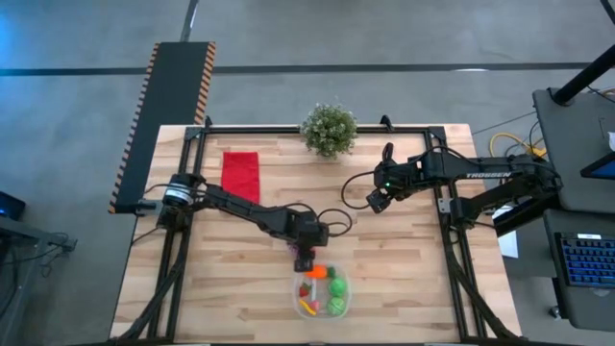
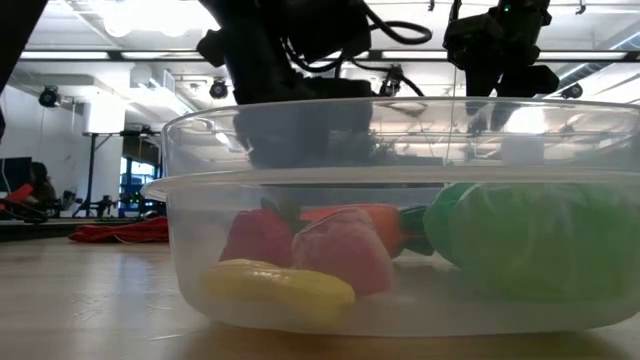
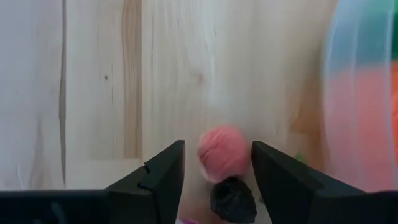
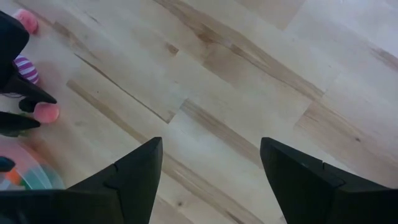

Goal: Pick and placing Produce into tupperware
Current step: Put the bottom pink peach into the transparent bin

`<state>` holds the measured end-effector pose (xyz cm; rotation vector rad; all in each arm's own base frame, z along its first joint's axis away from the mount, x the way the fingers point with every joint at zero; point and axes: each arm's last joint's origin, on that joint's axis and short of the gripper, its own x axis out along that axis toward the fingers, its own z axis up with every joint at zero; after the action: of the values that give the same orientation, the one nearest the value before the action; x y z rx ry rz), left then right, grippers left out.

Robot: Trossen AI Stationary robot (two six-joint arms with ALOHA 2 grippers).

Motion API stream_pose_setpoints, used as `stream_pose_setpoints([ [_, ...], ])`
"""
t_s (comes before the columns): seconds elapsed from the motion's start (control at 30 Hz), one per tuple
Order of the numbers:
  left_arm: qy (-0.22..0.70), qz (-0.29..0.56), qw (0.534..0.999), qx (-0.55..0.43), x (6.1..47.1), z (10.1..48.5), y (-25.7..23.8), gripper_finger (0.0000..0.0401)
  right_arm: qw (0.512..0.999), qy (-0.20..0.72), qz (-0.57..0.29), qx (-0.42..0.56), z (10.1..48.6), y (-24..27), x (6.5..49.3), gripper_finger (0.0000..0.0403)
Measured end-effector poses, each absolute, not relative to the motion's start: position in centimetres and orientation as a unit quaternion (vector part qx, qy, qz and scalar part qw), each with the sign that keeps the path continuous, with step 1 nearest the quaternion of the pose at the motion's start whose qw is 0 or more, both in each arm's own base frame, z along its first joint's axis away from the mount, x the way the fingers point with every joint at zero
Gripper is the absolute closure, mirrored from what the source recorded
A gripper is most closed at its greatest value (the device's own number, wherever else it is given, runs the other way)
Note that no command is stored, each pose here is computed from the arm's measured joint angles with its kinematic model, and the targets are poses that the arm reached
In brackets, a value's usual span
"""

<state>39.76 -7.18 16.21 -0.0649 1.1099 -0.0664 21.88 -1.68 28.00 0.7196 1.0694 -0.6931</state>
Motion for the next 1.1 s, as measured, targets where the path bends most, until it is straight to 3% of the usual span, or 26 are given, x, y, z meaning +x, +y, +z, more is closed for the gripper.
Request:
stream_pose_setpoints([
  [0.93, 0.517, -0.01, 0.855, -0.029, 39.49, 15.31, -7.08, 0.0231, 0.741, 0.487, -0.319, 0.335, 27.99, -1.67, 21.88, 0.014],
  [1.1, 0.512, -0.012, 0.858, -0.03, 39.6, 15.36, -7.08, 0.0255, 0.74, 0.486, -0.32, 0.337, 27.99, -1.67, 21.88, 0.014],
])
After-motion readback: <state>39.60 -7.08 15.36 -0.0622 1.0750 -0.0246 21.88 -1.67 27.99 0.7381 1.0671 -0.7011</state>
